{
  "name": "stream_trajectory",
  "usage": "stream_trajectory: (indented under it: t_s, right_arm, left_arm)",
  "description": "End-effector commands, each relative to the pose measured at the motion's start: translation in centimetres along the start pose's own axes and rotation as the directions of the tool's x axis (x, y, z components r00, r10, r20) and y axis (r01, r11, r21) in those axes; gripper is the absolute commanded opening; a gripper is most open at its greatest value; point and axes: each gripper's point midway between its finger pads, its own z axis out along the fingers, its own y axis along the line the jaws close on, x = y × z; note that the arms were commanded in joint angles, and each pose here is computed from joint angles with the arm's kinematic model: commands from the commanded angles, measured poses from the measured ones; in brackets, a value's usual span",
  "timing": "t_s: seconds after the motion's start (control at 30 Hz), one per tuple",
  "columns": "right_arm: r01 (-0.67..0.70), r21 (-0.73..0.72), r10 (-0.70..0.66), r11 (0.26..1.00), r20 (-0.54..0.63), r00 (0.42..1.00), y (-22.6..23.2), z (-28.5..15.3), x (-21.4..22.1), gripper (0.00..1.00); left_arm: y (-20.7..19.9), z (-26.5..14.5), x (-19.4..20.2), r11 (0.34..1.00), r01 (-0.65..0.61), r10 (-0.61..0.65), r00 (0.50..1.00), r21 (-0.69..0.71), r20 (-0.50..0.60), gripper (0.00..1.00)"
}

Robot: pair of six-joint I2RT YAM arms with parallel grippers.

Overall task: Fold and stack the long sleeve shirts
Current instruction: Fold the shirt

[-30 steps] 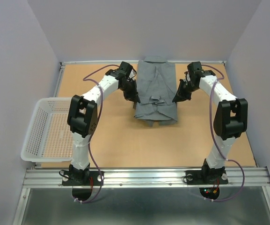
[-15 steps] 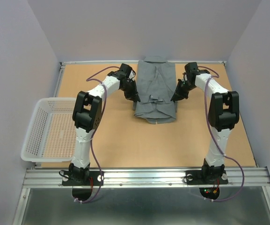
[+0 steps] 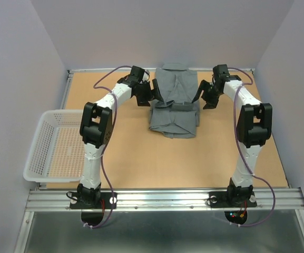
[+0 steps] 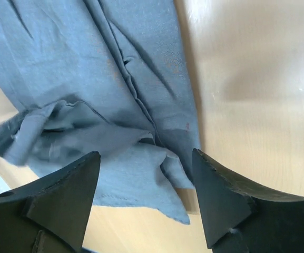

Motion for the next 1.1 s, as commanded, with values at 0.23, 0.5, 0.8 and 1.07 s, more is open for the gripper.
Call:
stream_trajectory:
  t_s: [0.23,0.5,0.8,1.07]
  right_arm:
    - [0.125,-0.126,-0.103,0.984,0.169,0.98,0.5,-6.8,3.7,0.78]
    - [0.079,-0.29,-0.045,0.954,0.12,0.992,-1.5,-5.0,11.4,0.78]
    - [0.071,-0.415,-0.003,0.907,0.162,0.987,-1.1,-2.6,12.0,0.79]
    - [0.045,-0.439,0.014,0.897,0.13,0.991,-1.4,-0.4,12.1,0.7]
  left_arm:
    - [-4.4,-12.2,-2.3,0.987,-0.16,0.152,0.945,0.005,0.288,0.93]
    - [0.8,-9.5,7.2,0.991,-0.129,0.131,0.983,-0.025,0.132,0.92]
    - [2.8,-5.2,9.8,0.993,-0.115,0.116,0.991,-0.017,0.063,0.92]
    - [2.5,-3.1,10.9,0.993,-0.117,0.117,0.993,-0.013,0.01,0.86]
